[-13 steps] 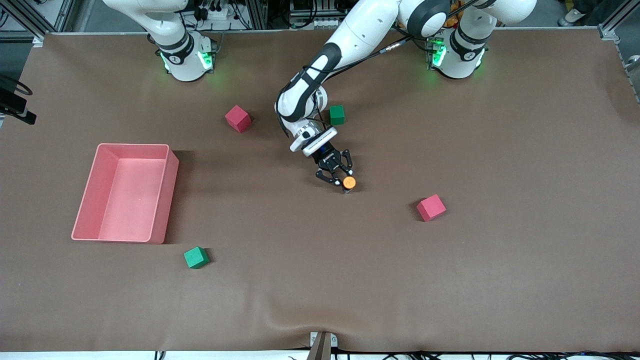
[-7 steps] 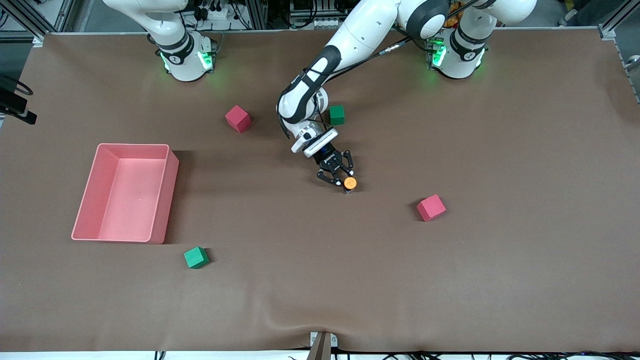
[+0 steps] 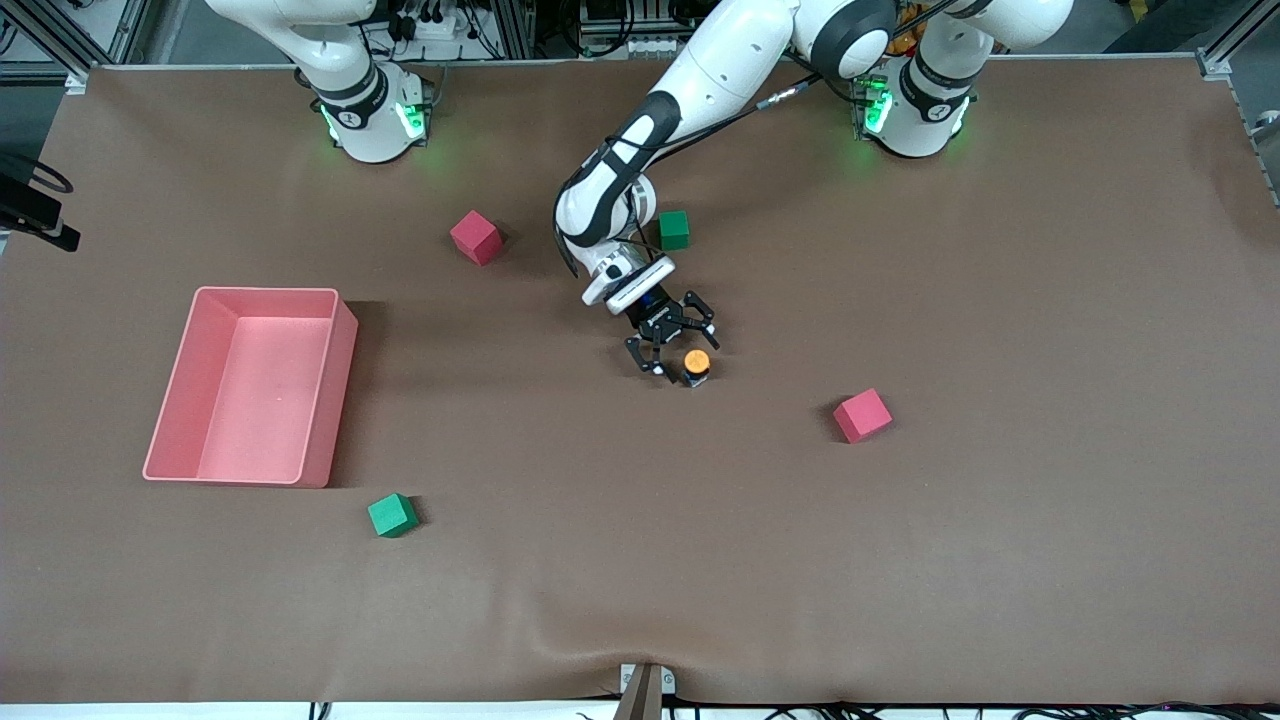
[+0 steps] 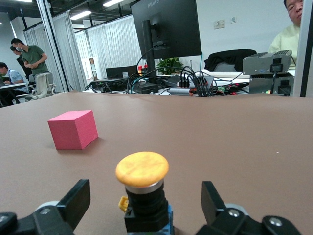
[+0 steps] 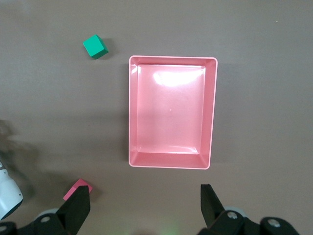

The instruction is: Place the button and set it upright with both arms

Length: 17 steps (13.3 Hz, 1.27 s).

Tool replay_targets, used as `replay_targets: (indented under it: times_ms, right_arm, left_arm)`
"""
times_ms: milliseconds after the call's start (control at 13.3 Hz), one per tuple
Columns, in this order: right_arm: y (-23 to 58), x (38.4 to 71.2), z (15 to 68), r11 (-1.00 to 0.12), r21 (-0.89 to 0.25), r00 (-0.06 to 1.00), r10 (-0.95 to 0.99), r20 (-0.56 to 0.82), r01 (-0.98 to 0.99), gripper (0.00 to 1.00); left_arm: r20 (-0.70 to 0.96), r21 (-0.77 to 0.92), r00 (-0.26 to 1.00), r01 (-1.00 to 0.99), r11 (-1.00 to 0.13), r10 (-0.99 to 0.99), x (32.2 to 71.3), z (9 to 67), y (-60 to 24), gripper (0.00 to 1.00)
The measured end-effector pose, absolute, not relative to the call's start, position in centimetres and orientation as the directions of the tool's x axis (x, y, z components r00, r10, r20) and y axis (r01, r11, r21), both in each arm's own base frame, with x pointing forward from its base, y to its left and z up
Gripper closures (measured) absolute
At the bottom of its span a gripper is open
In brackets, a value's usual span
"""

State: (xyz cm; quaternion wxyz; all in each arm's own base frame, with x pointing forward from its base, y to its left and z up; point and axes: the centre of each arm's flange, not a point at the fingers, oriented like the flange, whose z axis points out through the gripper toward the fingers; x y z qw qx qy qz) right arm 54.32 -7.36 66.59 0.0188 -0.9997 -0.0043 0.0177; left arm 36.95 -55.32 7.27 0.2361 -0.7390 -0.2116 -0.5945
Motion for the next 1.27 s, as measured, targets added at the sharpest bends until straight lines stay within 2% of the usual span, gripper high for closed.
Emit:
replay_targets:
  times_ms: [225, 375, 599, 899, 1274]
  right_arm:
    - [-7.4, 54.3, 66.6, -0.999, -0.038, 0.999, 0.009, -0.035, 0.008, 0.00]
    - [-7.4, 54.3, 66.6, -0.999, -0.038, 0.999, 0.010, -0.035, 0.008, 0.00]
    - [-7.3, 54.3, 66.6, -0.999, -0.038, 0.999, 0.011, -0.035, 0.010, 0.00]
    - [-7.0, 54.4, 66.6, -0.999, -0.038, 0.999, 0.017, -0.035, 0.015, 0.00]
    - [-6.8, 54.4, 66.5, -0.999, -0.038, 0.999, 0.019, -0.036, 0.018, 0.00]
  left_arm:
    - [0.973, -0.116, 0.229, 0.569, -0.814, 0.021, 36.3, 10.3, -57.4, 0.00]
    - [0.951, -0.175, 0.308, 0.563, -0.808, 0.008, 36.2, 15.0, -59.0, 0.00]
    - [0.896, -0.265, 0.443, 0.548, -0.793, 0.006, 38.1, 24.4, -59.5, 0.00]
    - [0.799, -0.324, 0.597, 0.530, -0.784, 0.074, 44.4, 35.9, -55.3, 0.00]
    - [0.653, -0.269, 0.719, 0.515, -0.814, 0.239, 53.1, 44.5, -46.5, 0.00]
